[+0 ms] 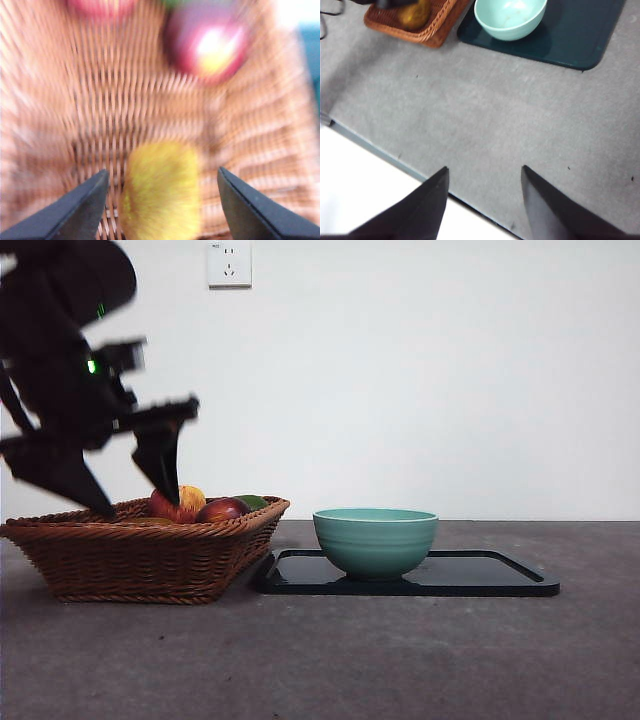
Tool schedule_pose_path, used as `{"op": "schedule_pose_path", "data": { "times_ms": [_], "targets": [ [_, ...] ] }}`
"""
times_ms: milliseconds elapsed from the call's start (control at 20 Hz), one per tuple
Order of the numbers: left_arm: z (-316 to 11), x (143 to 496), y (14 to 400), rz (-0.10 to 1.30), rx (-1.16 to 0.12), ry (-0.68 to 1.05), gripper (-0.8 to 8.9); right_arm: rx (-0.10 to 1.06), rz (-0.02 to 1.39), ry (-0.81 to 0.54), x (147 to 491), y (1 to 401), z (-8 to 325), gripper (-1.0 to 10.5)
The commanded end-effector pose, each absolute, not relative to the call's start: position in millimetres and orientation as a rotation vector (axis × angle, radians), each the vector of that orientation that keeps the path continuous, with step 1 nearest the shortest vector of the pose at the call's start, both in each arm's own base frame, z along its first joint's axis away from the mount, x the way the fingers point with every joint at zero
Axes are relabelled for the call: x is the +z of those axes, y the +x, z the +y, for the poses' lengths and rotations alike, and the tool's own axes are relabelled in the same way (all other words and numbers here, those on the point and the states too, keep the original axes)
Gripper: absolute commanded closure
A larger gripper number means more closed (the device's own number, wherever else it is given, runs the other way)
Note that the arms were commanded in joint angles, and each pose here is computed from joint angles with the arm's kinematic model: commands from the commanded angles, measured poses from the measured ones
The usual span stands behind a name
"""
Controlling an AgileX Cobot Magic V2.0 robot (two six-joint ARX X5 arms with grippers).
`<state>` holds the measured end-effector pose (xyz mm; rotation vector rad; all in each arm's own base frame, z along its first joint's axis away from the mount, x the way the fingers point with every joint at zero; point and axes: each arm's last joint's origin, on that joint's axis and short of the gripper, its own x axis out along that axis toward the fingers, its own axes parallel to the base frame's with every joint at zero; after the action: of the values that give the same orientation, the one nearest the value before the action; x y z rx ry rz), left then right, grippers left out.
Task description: Pick up the wifruite, put it on the bowl, pick up the plate, put it on desk
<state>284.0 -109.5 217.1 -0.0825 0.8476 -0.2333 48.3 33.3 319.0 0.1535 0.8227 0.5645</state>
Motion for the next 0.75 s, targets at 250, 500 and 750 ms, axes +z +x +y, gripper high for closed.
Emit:
{"op": "schedule_pose_path", "data": {
  "times_ms": [250,500,750],
  "targets": [
    [-100,284,236,0.72,-0.496,-0.13,4.67,0.531,0.822,0.19,323,64,42,6.5],
    [-89,320,177,0.698,-0.931,-0.185,4.7,0.526,0.848,0.184,321,78,50,6.5],
    [-80,330,147,0.66,-0.998,-0.129,4.7,0.523,0.846,0.19,321,88,55,6.5]
  ]
}}
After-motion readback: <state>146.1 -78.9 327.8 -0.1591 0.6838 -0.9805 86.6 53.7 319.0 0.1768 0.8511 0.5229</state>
